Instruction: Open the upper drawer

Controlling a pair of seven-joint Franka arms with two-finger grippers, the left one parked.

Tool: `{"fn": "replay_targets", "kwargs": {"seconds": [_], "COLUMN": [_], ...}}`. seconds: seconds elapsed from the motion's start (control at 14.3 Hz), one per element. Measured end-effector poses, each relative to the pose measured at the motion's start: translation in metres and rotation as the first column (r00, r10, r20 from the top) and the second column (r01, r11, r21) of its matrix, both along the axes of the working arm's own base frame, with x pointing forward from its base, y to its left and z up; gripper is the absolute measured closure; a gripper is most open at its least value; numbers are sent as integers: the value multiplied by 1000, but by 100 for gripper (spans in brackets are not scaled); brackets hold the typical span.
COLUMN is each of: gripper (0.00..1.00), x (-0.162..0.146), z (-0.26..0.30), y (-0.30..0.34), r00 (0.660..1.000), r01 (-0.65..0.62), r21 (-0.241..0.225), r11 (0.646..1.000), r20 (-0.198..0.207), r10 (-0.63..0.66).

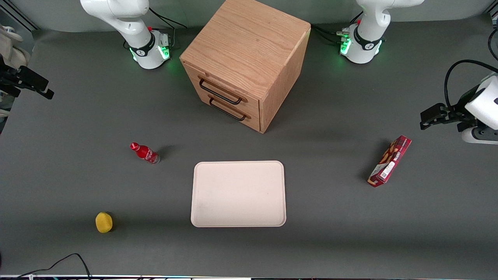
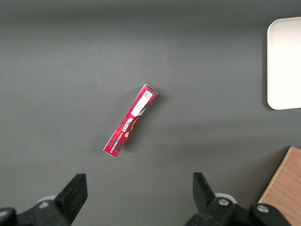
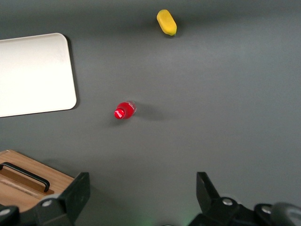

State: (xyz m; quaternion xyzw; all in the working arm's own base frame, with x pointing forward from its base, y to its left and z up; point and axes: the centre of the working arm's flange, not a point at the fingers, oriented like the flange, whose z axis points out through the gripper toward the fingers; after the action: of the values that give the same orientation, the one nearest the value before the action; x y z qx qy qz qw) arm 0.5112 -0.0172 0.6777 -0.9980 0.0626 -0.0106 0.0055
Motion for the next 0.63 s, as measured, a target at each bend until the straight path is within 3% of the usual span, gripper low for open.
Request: {"fn": "replay_targets", "kwargs": {"seconds": [0.28,0.63], "gripper": [0,0], "x": [-5,-6], "z": [0,12], "y": [0,4], "r00": [999,1000], "r01": [0,-26], "r21": [1,3], "r11": [1000,1000], "r20": [-37,-15], "r10": [0,26]}}
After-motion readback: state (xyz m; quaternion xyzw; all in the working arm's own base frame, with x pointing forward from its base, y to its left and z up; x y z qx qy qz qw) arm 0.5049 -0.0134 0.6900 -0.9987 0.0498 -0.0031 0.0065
